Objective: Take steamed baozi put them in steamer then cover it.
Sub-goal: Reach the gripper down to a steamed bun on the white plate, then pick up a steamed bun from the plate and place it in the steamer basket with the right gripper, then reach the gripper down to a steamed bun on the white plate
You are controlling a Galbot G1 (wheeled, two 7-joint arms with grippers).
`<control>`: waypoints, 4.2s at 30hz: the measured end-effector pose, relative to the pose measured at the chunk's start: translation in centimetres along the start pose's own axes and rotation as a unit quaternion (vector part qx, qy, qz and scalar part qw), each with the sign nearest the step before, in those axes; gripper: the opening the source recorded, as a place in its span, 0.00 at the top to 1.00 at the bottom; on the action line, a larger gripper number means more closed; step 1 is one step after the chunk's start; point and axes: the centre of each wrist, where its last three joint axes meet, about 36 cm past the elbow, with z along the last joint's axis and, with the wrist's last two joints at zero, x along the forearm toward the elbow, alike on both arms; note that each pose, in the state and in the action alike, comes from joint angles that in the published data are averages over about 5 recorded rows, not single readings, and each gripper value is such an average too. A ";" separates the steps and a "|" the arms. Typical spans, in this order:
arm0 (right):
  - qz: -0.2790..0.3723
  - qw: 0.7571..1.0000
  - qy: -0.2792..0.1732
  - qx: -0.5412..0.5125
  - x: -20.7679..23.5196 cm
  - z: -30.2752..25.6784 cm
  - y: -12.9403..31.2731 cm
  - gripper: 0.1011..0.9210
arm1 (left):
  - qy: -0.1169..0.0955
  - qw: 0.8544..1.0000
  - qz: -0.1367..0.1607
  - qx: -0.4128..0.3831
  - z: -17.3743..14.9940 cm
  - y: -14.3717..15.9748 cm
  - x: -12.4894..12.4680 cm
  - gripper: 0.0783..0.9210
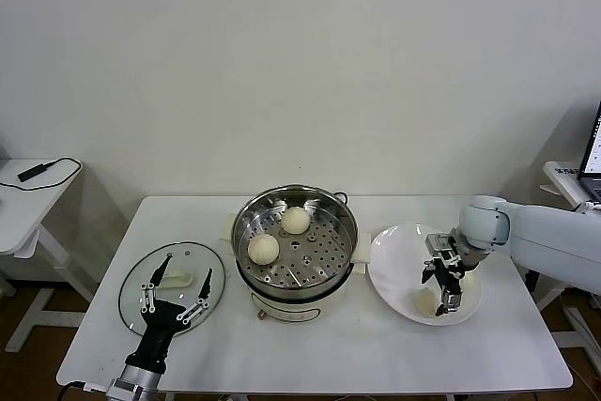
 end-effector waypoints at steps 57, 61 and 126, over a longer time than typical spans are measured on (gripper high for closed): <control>0.115 0.842 -0.008 0.528 20.8 -22.6 -1.8 0.34 | -0.016 1.000 0.001 -0.003 -0.9 0.1 -0.2 0.12; 0.114 0.796 -0.011 0.594 19.4 -24.9 -1.7 0.33 | -0.017 1.000 -0.001 -0.003 -0.9 0.2 -0.1 0.12; 0.129 0.959 -0.027 0.250 18.7 -6.2 -7.2 0.12 | -0.027 1.000 0.001 -0.009 -1.1 0.4 -0.7 0.12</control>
